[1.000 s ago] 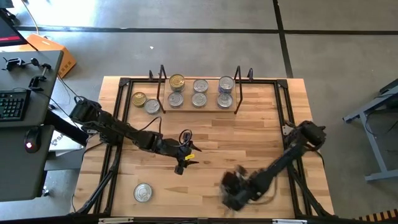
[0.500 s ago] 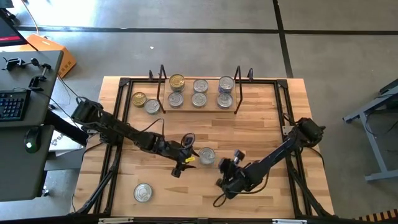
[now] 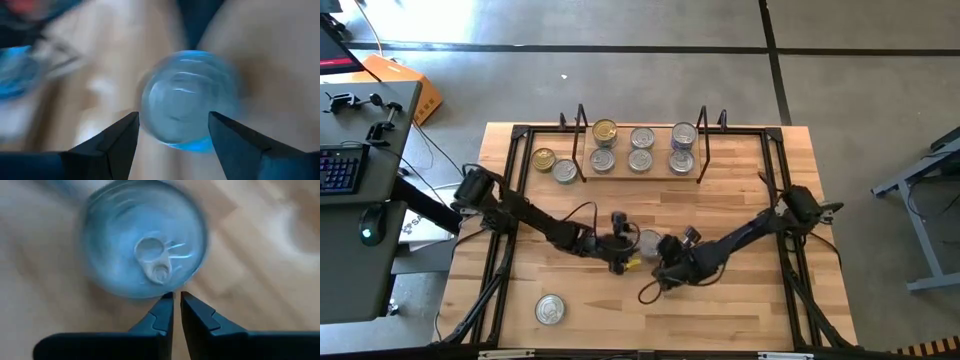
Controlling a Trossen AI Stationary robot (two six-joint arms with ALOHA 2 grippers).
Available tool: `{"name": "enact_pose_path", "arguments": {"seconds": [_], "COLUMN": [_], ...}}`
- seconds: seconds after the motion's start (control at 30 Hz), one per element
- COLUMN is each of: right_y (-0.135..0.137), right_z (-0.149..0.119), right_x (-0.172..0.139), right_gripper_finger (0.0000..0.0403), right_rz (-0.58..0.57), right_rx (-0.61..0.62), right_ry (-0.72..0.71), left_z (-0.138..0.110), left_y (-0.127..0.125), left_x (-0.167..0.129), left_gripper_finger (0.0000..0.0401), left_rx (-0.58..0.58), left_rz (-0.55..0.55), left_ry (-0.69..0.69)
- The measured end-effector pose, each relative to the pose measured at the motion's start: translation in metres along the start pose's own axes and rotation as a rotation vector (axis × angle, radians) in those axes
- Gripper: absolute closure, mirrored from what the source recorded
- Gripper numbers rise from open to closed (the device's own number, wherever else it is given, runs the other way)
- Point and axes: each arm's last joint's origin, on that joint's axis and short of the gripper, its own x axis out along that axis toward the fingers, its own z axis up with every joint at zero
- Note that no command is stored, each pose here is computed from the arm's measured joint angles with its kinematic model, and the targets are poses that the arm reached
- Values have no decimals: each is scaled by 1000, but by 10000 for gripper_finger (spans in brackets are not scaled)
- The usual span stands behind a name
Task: Stack canned seafood by type on shelf
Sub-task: Stack the yellow blue tuna can on top of the yellow blue tuna can on the shelf
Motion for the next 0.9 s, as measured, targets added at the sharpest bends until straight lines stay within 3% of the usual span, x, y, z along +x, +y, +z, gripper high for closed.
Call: {"name": "enact_pose_path", "arguments": {"seconds": [0.13, 0.27, 0.37, 0.57, 0.7, 0.9], "right_y": [11, 24, 31, 31, 27, 23], "right_z": [-5, -22, -35, -50, -49, -38], "right_x": [-21, -33, -41, -45, -39, -29], "right_gripper_finger": [375, 375, 375, 375, 375, 375], "right_rz": [85, 156, 169, 106, 70, 73], "right_rx": [-28, -96, -92, -44, -26, -38], "right_ry": [-22, -19, -40, -227, -272, -226], "left_z": [3, 5, 6, -1, -12, -17], "left_y": [18, 31, 36, 16, 4, 1], "left_x": [-15, -36, -48, -46, -31, -5], "left_gripper_finger": [172, 172, 172, 172, 188, 256], "left_rx": [36, 54, 44, 31, 51, 76], "left_rz": [165, 173, 84, -346, -323, -252], "left_ry": [78, 138, 148, -12, -24, 27]}}
